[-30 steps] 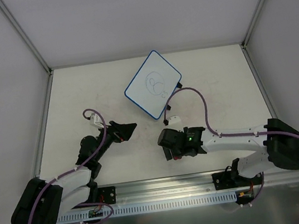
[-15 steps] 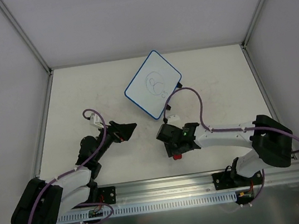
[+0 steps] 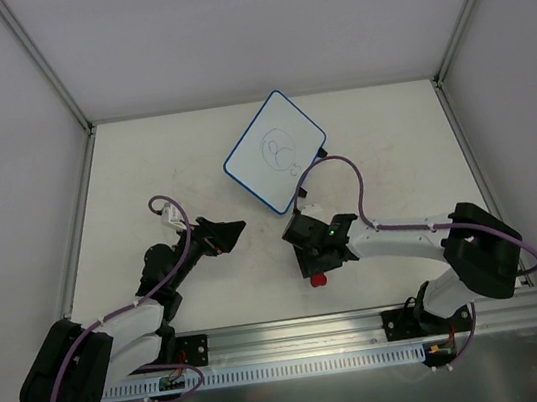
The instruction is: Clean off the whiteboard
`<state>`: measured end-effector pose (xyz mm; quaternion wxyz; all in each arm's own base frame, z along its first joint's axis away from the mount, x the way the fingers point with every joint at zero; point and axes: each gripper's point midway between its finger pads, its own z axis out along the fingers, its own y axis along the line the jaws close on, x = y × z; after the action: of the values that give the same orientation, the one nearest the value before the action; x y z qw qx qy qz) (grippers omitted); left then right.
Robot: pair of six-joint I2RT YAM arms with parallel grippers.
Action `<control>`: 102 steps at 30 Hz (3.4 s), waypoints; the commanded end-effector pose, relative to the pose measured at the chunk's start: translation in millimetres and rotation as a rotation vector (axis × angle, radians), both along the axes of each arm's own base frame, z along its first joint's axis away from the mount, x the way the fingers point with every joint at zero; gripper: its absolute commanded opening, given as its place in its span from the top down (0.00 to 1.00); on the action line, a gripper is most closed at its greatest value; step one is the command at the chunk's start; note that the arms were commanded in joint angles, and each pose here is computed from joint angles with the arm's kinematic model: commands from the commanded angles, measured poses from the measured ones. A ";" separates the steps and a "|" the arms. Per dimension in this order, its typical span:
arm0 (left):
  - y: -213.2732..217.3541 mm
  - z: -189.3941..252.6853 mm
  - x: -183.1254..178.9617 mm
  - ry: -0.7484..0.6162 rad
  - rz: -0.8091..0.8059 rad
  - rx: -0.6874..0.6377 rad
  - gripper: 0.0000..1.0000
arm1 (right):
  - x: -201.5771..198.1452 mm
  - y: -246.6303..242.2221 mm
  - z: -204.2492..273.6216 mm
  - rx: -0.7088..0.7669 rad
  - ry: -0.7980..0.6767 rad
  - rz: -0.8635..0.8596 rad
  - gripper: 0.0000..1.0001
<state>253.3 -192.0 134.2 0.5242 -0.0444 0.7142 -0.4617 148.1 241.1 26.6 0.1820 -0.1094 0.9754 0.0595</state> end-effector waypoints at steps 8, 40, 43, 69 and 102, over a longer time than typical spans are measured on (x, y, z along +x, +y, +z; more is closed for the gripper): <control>-2.3 15.2 -0.6 -0.068 -0.009 -0.018 0.01 | 0.0 2.9 -1.7 0.014 0.040 0.022 0.54; -1.5 35.6 30.4 -0.112 0.069 0.003 0.01 | 72.9 17.4 111.9 0.033 -0.333 0.181 1.00; -1.6 48.0 36.6 -0.185 0.085 -0.036 0.01 | 91.5 21.2 134.7 0.038 -0.379 0.261 1.00; -26.6 56.5 132.5 -0.240 0.111 -0.068 0.23 | 259.2 55.7 206.1 0.467 -0.581 0.422 1.00; -46.5 80.5 141.7 -0.313 -0.014 -0.184 0.76 | 277.0 78.4 154.3 0.391 -0.518 0.422 1.00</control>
<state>396.6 -235.9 112.6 0.4958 -0.0811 0.7260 -0.4695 412.2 313.0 156.3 0.3842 -0.2806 0.8390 0.2641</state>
